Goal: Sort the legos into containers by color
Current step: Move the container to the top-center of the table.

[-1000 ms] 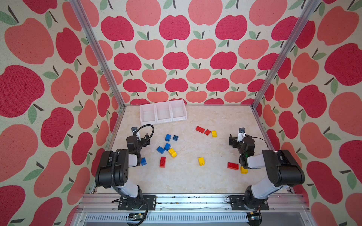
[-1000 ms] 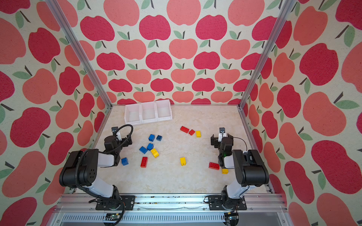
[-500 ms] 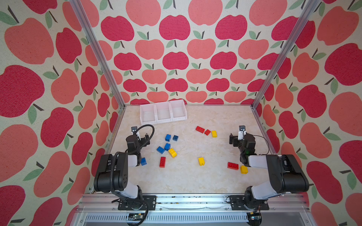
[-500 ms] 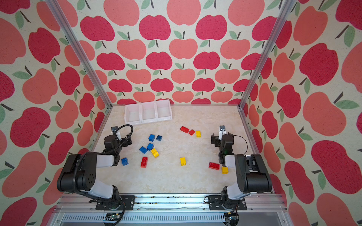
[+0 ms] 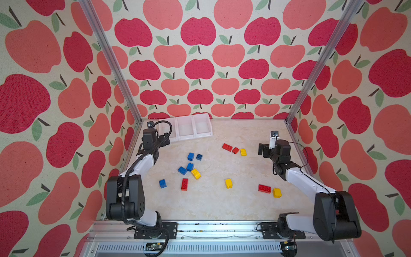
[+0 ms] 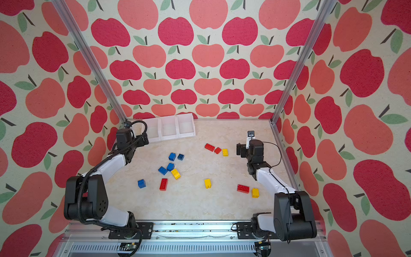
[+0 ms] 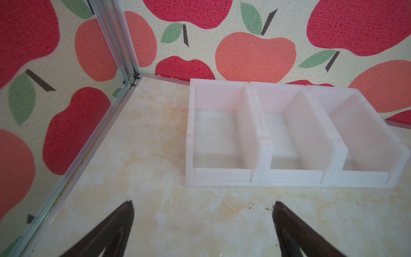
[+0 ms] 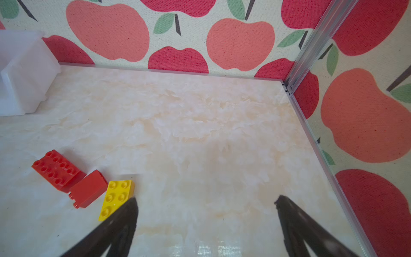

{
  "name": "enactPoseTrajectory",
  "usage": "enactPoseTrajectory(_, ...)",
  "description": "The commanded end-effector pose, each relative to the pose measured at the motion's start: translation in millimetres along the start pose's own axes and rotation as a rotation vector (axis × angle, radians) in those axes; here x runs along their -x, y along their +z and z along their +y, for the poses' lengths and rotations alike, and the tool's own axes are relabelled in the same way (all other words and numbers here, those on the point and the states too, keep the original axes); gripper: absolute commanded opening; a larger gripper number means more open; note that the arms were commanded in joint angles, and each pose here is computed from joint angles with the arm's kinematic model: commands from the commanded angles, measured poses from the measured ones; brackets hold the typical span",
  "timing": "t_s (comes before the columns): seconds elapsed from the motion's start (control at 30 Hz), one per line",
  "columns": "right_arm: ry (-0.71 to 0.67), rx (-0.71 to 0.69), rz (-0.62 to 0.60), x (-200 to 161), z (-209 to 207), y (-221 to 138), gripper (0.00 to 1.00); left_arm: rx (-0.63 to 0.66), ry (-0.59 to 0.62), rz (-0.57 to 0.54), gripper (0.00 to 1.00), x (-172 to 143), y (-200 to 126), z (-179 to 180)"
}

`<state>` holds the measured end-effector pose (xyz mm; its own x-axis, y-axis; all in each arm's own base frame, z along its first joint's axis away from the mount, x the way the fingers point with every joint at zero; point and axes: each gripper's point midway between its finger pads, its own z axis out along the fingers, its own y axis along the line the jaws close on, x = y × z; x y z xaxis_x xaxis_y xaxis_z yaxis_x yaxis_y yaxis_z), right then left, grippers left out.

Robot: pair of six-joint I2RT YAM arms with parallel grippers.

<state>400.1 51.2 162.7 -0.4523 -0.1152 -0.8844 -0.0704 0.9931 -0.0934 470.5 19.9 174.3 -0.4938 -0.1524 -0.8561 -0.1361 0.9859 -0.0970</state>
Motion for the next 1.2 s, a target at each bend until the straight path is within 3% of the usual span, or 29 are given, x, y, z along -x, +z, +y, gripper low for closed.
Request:
enactPoseTrajectory(0.0,0.055,0.043,0.073,2,8,-10,0.99,-0.022,-0.028,0.192,0.97,-30,18,-14)
enactPoseTrajectory(0.27,0.073,0.077,0.107,5,15,-20,0.99,-0.11,-0.119,0.331,0.84,-24,77,-47)
enactPoseTrajectory(0.63,0.074,0.082,0.127,4,17,-21,0.99,-0.148,-0.094,0.443,0.7,-28,136,-83)
enactPoseTrajectory(1.17,0.067,0.064,0.138,0,14,-19,0.99,-0.064,-0.086,0.506,0.26,-50,153,-98)
